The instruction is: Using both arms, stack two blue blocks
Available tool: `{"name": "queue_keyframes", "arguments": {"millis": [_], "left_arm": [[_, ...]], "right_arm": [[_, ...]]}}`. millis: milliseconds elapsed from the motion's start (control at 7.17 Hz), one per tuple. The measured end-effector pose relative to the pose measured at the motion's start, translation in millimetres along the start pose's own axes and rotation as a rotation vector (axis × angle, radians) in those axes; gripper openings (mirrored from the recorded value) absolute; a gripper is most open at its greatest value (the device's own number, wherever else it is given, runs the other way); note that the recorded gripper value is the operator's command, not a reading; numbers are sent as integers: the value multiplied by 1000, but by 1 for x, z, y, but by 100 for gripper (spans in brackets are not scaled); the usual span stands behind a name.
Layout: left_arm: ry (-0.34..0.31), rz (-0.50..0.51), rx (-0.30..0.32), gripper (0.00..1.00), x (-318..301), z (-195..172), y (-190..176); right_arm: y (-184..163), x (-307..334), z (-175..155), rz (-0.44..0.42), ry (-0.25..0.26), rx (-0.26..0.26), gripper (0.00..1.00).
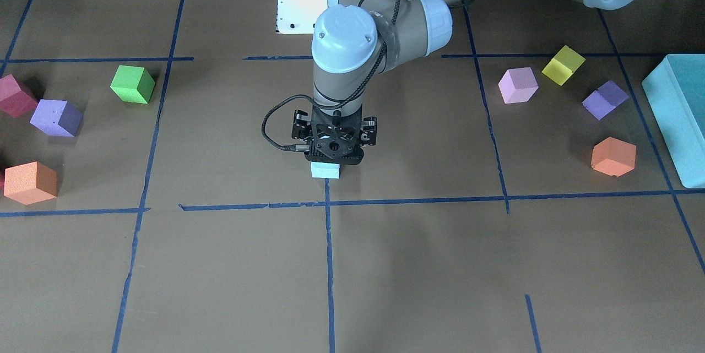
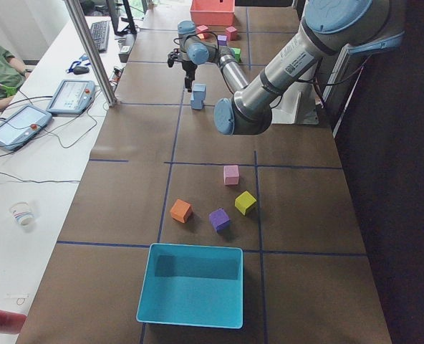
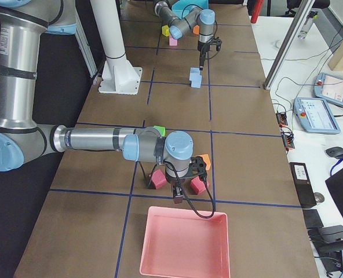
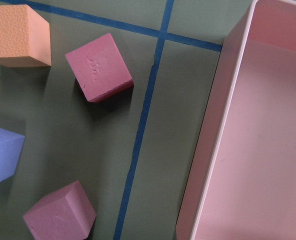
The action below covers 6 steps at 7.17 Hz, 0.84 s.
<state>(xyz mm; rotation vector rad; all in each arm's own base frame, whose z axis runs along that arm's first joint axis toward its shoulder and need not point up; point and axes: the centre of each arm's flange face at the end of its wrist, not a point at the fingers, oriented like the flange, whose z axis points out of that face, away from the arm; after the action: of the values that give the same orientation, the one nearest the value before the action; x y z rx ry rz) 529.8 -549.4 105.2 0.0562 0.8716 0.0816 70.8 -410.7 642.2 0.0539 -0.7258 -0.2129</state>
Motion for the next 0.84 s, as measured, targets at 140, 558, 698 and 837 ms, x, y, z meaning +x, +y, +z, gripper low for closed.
{"name": "queue_keyframes", "arguments": {"millis": [140,558,698,837], "left_arm": [[-7,22,-9,100,-33,-20,3],[-53,189,2,99,-223,-60,30],[-69,261,-9,100,-310,-75,34],[-72,319,-25,99,-408,-94,39]], "right_arm": [[0,1,1,2,0,-1,100],[1,2,3,6,-1,-6,100],[1,3,3,7,-2,-6,100],[1,3,4,8,-2,-7,100]]}}
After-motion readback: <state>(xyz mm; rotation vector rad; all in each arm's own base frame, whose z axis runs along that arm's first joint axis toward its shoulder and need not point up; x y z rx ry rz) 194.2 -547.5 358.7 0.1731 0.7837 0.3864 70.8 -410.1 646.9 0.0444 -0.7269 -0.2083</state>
